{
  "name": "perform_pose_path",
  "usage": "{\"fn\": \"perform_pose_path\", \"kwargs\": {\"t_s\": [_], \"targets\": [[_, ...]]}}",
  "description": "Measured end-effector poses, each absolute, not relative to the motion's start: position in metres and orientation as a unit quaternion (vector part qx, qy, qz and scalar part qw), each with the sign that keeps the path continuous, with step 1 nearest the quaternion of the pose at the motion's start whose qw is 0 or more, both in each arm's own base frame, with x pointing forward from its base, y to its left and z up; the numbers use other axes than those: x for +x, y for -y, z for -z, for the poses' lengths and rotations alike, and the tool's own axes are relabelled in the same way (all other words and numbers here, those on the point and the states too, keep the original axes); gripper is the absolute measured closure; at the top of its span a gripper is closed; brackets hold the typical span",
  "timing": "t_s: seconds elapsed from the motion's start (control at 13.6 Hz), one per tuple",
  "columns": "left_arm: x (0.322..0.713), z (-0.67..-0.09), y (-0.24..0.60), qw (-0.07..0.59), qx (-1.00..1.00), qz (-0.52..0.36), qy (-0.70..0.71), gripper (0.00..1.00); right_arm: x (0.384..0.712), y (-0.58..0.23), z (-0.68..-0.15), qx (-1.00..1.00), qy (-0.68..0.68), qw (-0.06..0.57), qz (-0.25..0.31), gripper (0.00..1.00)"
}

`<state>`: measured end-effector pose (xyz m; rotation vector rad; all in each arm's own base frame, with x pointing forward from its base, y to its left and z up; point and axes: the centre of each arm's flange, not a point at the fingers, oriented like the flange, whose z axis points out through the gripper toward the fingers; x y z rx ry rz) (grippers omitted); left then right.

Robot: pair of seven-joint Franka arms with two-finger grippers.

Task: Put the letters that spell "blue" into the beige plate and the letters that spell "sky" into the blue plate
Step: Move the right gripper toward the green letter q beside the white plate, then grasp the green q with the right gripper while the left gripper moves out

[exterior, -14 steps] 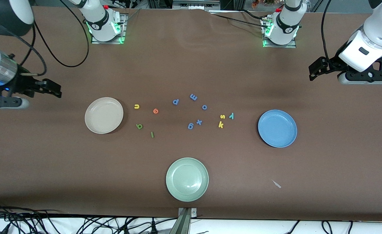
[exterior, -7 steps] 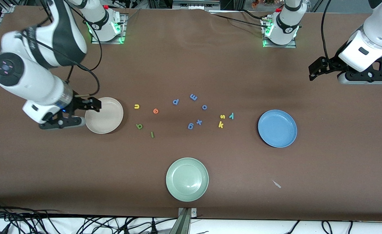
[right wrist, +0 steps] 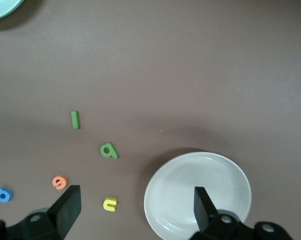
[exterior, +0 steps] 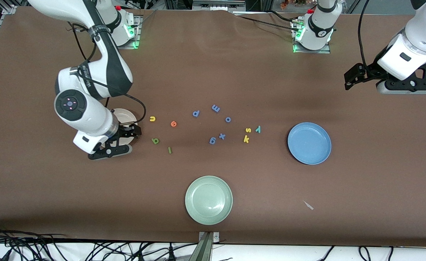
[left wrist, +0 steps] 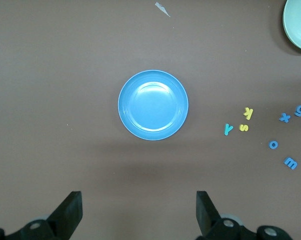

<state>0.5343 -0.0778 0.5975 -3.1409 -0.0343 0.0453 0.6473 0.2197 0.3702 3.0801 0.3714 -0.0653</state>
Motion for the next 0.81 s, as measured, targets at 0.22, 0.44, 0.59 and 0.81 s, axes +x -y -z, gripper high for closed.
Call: {"fn": "perform_pose_path", "kwargs": {"t_s": [0.22,0.44,0.59,0.81], "targets": [[0.534,-0.598,0.078,0.0,-1.0,-0.014,0.01,0.0,0.644,-0.245,-0.336,0.99,-0.138,0.018,0.01,0.0],[0.534,-0.598,0.078,0.0,-1.0,-0.014,0.01,0.0,0.635,-0.248,-0.301,0.99,-0.143,0.016,-0.003,0.0],[0.534,-0.598,0.078,0.0,-1.0,-0.015,0.01,0.0,0.627,-0.251,-0.283,0.989,-0.148,0.01,-0.016,0.0],[0.534,-0.597,0.078,0.0,-1.0,-0.015,0.011,0.0,0.617,-0.252,-0.264,0.986,-0.161,0.004,-0.034,0.0]]}}
